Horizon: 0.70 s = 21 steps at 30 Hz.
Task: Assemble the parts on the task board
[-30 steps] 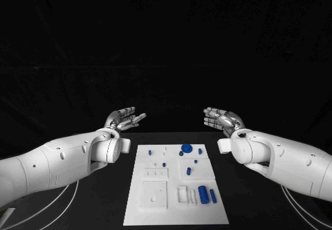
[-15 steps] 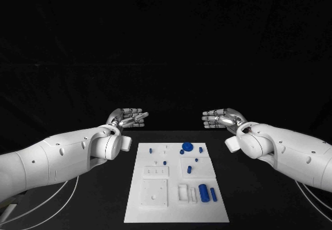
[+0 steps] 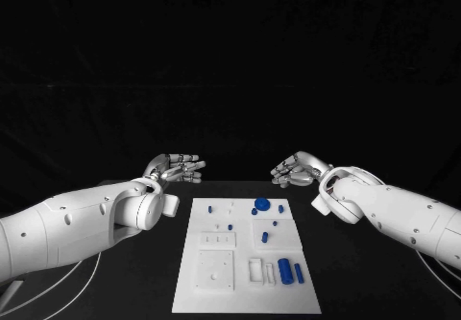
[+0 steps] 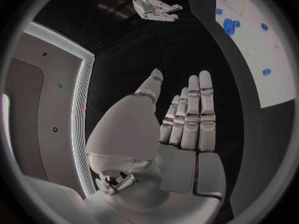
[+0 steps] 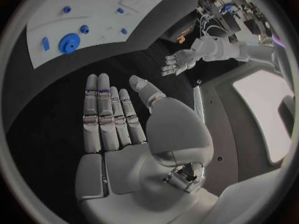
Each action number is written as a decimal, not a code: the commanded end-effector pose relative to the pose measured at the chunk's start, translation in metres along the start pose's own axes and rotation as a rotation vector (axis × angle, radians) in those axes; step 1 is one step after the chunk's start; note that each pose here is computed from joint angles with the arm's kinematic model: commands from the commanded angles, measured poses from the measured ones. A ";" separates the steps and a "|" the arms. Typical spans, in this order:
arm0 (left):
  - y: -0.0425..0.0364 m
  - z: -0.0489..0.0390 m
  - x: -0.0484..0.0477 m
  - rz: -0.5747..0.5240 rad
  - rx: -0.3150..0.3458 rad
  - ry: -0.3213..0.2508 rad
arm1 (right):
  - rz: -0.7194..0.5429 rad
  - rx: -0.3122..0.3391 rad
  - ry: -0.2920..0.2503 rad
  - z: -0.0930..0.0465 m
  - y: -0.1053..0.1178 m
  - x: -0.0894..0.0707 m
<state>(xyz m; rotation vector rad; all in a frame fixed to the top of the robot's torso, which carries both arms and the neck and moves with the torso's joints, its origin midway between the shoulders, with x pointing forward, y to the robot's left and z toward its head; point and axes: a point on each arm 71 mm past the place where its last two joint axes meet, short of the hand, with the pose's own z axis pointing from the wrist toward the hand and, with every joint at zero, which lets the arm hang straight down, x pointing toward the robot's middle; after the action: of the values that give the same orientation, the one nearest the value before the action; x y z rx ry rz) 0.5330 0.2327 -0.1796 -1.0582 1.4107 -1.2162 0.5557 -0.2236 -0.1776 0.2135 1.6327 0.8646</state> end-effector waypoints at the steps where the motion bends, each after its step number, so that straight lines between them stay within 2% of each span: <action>1: -0.0052 -0.0044 0.0073 -0.011 0.015 0.065 | -0.318 -0.032 0.022 0.003 0.009 0.006; 8: -0.0109 -0.0152 0.0138 -0.012 0.018 0.118 | -0.495 -0.040 0.050 0.011 0.023 0.017; 21: -0.0227 -0.0270 0.0238 -0.028 0.031 0.172 | -0.656 -0.044 0.074 0.019 0.037 0.032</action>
<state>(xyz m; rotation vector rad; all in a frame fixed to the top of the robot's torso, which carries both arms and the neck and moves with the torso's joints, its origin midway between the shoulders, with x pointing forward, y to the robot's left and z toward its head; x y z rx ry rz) 0.5044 0.2149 -0.1618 -0.9995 1.4891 -1.3464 0.5520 -0.1715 -0.1768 -0.3114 1.5975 0.4999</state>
